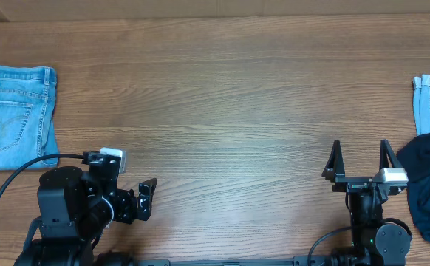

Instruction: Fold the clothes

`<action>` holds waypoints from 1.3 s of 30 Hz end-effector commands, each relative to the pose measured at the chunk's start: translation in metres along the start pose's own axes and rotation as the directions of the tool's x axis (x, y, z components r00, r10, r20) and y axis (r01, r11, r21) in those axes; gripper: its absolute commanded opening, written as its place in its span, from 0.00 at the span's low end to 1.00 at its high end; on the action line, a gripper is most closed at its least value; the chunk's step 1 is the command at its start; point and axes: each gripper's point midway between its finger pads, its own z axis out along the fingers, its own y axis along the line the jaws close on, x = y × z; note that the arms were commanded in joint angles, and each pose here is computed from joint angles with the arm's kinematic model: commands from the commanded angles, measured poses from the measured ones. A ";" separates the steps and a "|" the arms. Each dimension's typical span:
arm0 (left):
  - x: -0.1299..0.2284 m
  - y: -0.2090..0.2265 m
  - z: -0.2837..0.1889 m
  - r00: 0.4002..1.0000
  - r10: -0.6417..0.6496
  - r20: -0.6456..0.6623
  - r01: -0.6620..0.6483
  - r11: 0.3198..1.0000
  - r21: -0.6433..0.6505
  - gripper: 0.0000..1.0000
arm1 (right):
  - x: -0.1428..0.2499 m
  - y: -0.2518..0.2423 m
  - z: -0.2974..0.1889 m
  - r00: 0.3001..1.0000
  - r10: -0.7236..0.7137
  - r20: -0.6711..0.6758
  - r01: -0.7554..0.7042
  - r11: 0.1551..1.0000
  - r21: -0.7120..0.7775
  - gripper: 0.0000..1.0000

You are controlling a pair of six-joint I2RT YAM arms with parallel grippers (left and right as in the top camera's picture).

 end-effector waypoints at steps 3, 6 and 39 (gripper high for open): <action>0.001 -0.001 0.001 1.000 -0.008 -0.002 0.008 1.000 0.003 1.00 | 0.053 -0.003 0.001 0.996 -0.023 -0.089 0.024 1.000 0.005 1.00; 0.001 -0.001 0.001 1.000 -0.008 -0.002 0.008 1.000 0.003 1.00 | 0.086 0.007 -0.004 0.974 -0.020 -0.224 0.008 0.998 -0.057 1.00; 0.035 0.031 0.021 0.966 0.079 0.246 -0.039 0.986 -0.163 1.00 | 0.085 0.006 -0.004 0.974 -0.021 -0.224 0.009 0.999 -0.054 1.00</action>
